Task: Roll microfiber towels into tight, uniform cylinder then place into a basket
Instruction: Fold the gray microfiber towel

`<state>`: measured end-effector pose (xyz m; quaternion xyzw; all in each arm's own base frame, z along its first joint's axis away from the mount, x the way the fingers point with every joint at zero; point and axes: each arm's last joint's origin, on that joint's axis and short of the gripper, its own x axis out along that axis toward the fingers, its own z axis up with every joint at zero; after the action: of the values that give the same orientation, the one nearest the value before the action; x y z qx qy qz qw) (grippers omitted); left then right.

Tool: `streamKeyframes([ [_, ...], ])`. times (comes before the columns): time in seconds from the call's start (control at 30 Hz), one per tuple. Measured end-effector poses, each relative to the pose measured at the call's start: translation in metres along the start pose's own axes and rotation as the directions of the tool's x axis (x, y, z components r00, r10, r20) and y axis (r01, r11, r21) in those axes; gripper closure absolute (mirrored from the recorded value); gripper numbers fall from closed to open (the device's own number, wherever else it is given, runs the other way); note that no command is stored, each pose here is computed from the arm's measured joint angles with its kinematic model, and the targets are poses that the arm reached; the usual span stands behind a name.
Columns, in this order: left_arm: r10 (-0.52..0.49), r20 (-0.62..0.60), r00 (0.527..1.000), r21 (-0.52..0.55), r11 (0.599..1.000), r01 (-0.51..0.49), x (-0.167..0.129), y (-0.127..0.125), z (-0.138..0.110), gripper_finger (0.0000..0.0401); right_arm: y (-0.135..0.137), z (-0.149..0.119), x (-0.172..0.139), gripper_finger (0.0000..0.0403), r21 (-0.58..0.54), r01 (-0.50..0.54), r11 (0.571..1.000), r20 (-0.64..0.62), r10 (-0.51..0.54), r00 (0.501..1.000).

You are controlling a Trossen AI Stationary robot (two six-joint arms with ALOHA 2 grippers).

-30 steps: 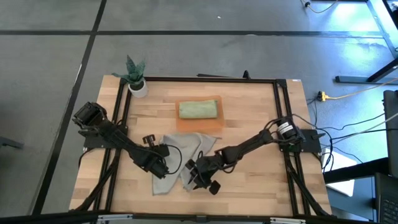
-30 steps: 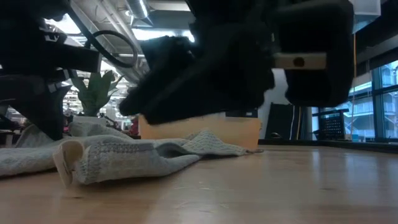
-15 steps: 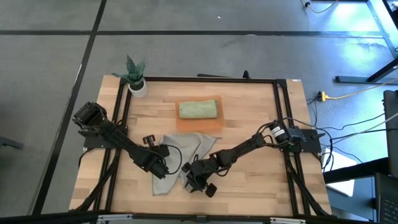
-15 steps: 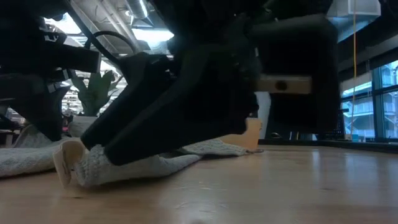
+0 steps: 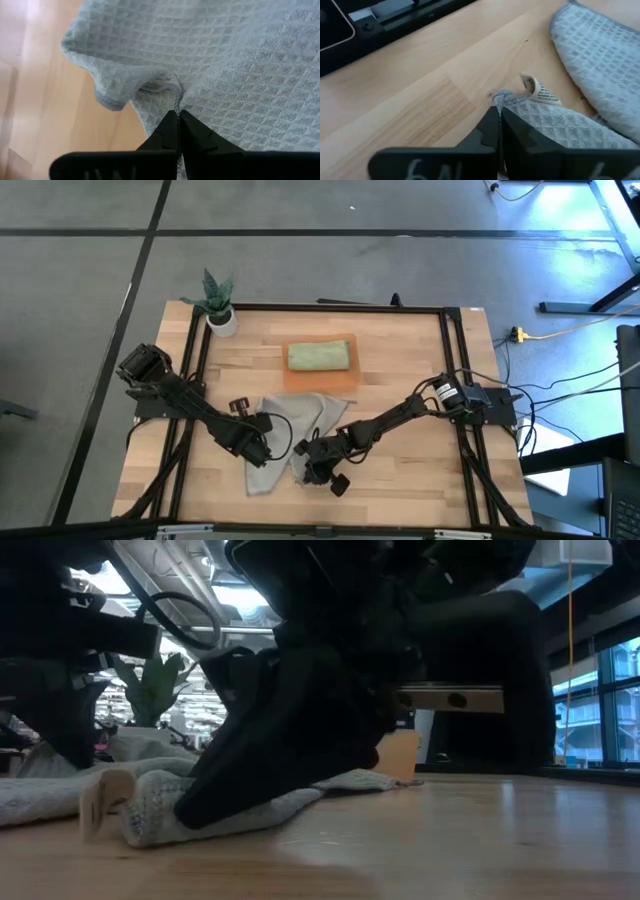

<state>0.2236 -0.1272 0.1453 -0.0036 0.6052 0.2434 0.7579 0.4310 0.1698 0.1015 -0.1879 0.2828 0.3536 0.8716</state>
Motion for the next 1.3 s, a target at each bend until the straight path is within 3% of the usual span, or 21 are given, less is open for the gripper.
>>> streamKeyframes([
  [0.2, -0.018, -0.025, 1.0, 0.001, 1.0, 0.018, 0.0, -0.001, -0.001, 0.0398, 0.0, -0.001, -0.003, 0.0393, 0.011, 0.014, 1.0, -0.039, -0.013, 0.999],
  [0.57, -0.062, -0.161, 0.985, 0.004, 0.998, 0.063, 0.0, 0.004, 0.001, 0.0339, -0.004, 0.004, -0.015, 0.0399, 0.019, 0.073, 0.997, -0.095, -0.071, 0.993],
  [0.87, 0.027, -0.156, 0.987, 0.08, 0.997, -0.014, -0.045, 0.002, 0.011, 0.0337, -0.013, 0.0, -0.018, 0.0398, 0.107, 0.096, 0.99, -0.111, -0.084, 0.99],
  [1.07, -0.169, -0.029, 0.985, 0.12, 0.978, 0.171, -0.074, -0.028, 0.011, 0.0337, -0.012, 0.0, -0.018, 0.0398, 0.127, 0.097, 0.987, -0.106, -0.083, 0.991],
  [1.3, -0.436, 0.095, 0.895, 0.228, 0.885, 0.407, -0.096, -0.07, -0.017, 0.0337, -0.013, 0.0, -0.018, 0.0398, 0.149, 0.1, 0.984, -0.106, -0.085, 0.991],
])
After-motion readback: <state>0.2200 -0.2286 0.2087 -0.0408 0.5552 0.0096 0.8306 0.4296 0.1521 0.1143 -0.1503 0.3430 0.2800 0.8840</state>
